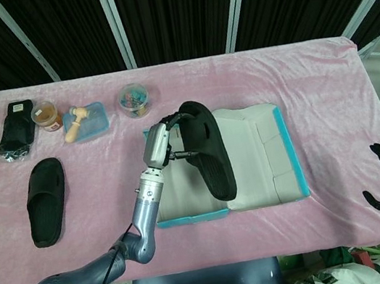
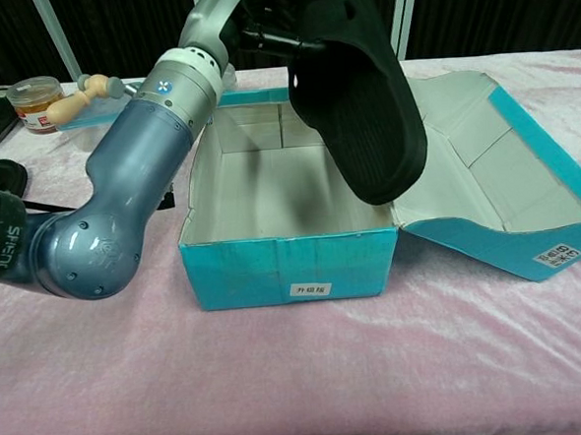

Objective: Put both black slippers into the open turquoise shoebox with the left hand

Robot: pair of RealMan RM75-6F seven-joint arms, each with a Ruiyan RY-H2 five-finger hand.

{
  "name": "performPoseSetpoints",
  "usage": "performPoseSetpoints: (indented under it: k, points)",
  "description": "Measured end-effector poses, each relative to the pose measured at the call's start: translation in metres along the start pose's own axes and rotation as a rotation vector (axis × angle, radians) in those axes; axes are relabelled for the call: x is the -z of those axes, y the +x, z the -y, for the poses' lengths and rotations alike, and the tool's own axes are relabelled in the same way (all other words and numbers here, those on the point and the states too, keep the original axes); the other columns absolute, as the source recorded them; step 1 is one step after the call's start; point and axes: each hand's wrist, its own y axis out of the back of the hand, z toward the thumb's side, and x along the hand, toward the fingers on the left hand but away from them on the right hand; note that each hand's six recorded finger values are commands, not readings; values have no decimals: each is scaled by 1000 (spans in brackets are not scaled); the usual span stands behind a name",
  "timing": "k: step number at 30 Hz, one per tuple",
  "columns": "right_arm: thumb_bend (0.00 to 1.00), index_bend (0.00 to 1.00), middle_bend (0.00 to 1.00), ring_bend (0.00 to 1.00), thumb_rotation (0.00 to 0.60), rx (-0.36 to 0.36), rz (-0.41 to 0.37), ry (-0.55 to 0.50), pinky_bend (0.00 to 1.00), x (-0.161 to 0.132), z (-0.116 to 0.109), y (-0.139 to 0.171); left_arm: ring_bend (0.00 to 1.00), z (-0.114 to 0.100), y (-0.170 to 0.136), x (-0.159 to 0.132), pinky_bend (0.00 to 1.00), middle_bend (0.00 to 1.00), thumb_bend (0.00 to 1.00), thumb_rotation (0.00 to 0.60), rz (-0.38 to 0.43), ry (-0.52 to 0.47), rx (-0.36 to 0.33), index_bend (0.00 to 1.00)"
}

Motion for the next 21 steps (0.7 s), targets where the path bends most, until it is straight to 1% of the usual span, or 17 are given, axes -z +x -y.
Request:
performPoseSetpoints:
  k: [3,5,11,16,21]
  points:
    - [175,0,75,0,600,-2,0,-3,73,0,1,0,479,-5,2,5,379,536,0,600,-28,-37,-7,386]
    - [175,0,75,0,600,-2,-1,-3,73,0,1,-1,479,-7,3,8,383,535,0,600,-42,-42,-8,383]
    - [175,0,75,0,600,4,6,-5,73,1,1,-1,479,0,0,17,389,536,0,600,-69,-30,26,380]
    - [175,0,75,0,600,6,3,-6,73,0,0,-1,479,-1,-1,22,392,539,0,600,-65,17,31,380]
    - [175,0,74,0,600,13,2,-19,73,-1,0,-2,479,0,-4,21,397,539,0,600,-9,135,50,380]
